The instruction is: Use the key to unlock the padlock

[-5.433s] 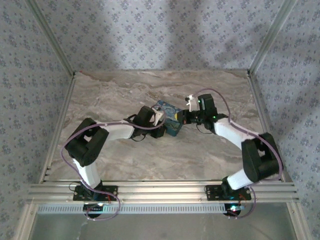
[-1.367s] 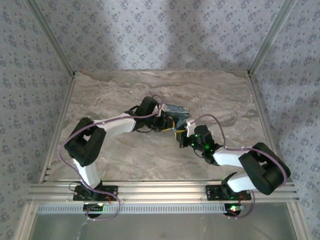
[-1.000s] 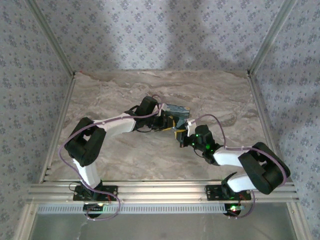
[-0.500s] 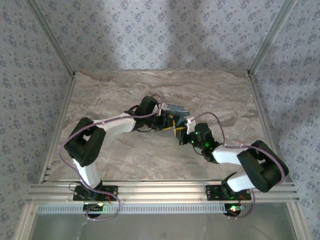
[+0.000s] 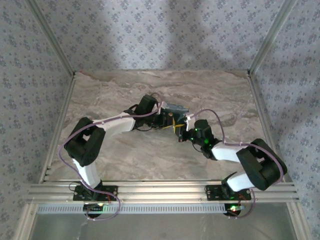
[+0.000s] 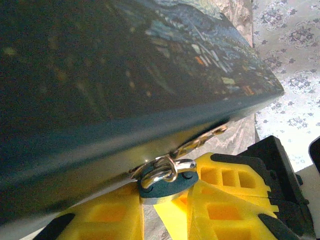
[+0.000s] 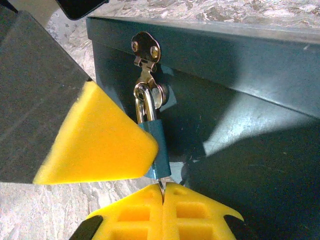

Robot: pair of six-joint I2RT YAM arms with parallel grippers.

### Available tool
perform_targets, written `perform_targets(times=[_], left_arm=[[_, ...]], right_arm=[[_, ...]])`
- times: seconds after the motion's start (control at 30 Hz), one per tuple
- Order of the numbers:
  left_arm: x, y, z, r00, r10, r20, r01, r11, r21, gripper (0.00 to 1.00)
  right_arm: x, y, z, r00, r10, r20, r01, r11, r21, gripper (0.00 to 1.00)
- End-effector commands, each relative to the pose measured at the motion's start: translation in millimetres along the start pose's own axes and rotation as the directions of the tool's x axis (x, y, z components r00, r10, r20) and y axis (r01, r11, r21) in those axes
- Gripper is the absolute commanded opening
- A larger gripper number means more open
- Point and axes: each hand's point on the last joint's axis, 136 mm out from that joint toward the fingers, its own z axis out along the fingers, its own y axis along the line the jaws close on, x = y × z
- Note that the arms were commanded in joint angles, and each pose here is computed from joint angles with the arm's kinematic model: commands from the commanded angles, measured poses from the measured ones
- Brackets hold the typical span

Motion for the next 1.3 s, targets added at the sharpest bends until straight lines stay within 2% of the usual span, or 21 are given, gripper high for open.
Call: perform_targets(times=[0.0, 0.27, 0.53, 0.73, 0.97, 1.27], left_arm=[[15, -19, 1, 0.998, 0.017, -0.061, -0.014, 0.998, 0.053, 0.24], [15, -14, 5, 0.998, 0.017, -0.056, -0.015, 0.999, 0.047, 0.24], [16, 2, 17, 0.998, 0.004, -0.055, -0.002, 0.999, 0.034, 0.25], [21, 15, 27, 0.998, -0.013, -0.069, 0.014, 1.000, 0.023, 0.26], [19, 18, 25, 0.998, -0.006, -0.054, 0.007, 1.000, 0.015, 0.35], [12, 25, 5, 1.000, -0.014, 0.018, 0.014, 1.000, -0.003, 0.55]], right_arm=[[-55, 20, 1, 0.985, -0.046, 0.165, 0.057, 0.996, -0.065, 0.00], [-54, 18, 0, 0.986, -0.028, 0.166, 0.040, 0.997, -0.068, 0.00], [-17, -3, 7, 0.996, -0.003, 0.090, 0.004, 1.000, -0.017, 0.00], [-6, -9, 13, 0.997, 0.017, 0.073, -0.016, 1.000, -0.012, 0.00], [7, -17, 19, 0.999, 0.029, 0.037, -0.030, 1.000, 0.010, 0.00], [39, -23, 26, 0.996, 0.077, -0.039, -0.077, 0.997, 0.017, 0.00]])
